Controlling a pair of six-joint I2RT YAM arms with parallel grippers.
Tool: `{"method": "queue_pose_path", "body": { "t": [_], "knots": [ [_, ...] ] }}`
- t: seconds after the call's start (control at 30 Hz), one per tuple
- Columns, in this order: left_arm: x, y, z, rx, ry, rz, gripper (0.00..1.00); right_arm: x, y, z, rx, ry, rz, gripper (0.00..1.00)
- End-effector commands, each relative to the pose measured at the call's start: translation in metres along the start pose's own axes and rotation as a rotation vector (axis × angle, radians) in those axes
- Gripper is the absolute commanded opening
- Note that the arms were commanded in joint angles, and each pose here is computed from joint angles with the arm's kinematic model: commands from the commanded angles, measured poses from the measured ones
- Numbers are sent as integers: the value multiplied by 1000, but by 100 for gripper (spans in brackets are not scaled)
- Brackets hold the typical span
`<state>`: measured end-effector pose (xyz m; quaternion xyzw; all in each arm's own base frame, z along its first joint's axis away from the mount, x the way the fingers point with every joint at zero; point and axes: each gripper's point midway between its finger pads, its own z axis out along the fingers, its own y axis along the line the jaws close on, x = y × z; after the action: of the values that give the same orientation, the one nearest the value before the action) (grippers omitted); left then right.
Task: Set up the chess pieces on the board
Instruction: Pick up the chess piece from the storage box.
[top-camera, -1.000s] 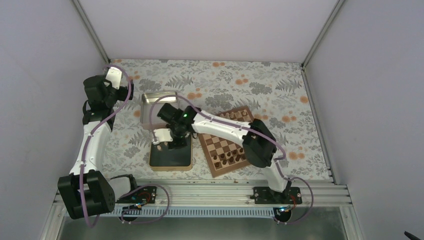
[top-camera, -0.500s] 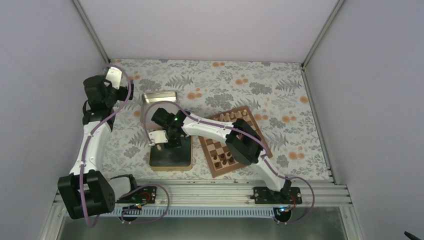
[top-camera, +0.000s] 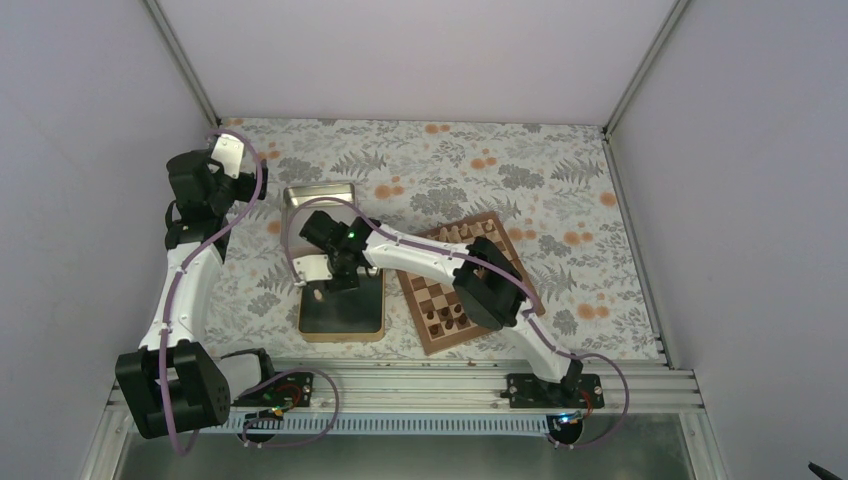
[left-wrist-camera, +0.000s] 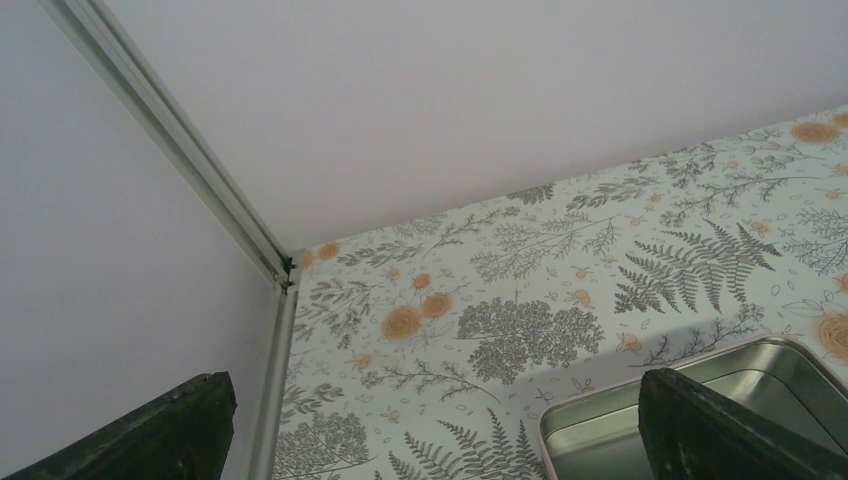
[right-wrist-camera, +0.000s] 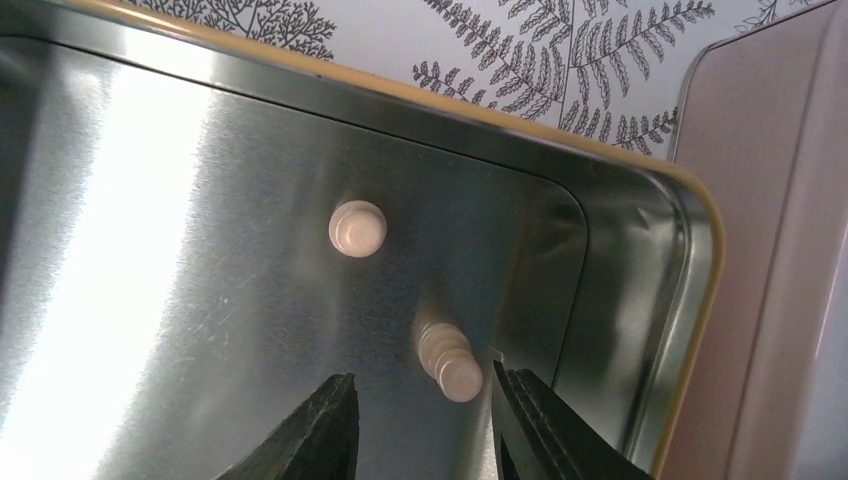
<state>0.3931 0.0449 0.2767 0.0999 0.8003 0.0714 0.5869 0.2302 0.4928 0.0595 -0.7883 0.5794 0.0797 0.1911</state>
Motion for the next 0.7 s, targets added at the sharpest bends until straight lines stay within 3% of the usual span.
{"method": "queue_pose_path", "body": {
  "t": [0.0, 0.37, 0.67],
  "knots": [
    [-8, 1, -3, 4, -37, 3, 100, -11, -13, -12, 47, -33, 6, 36],
    [-5, -1, -3, 12, -35, 3, 100, -2, -25, 11, 60, 9, 23, 35],
    [-6, -1, -3, 14, -38, 3, 100, 12, -29, 16, 43, 41, 46, 27]
  ]
}}
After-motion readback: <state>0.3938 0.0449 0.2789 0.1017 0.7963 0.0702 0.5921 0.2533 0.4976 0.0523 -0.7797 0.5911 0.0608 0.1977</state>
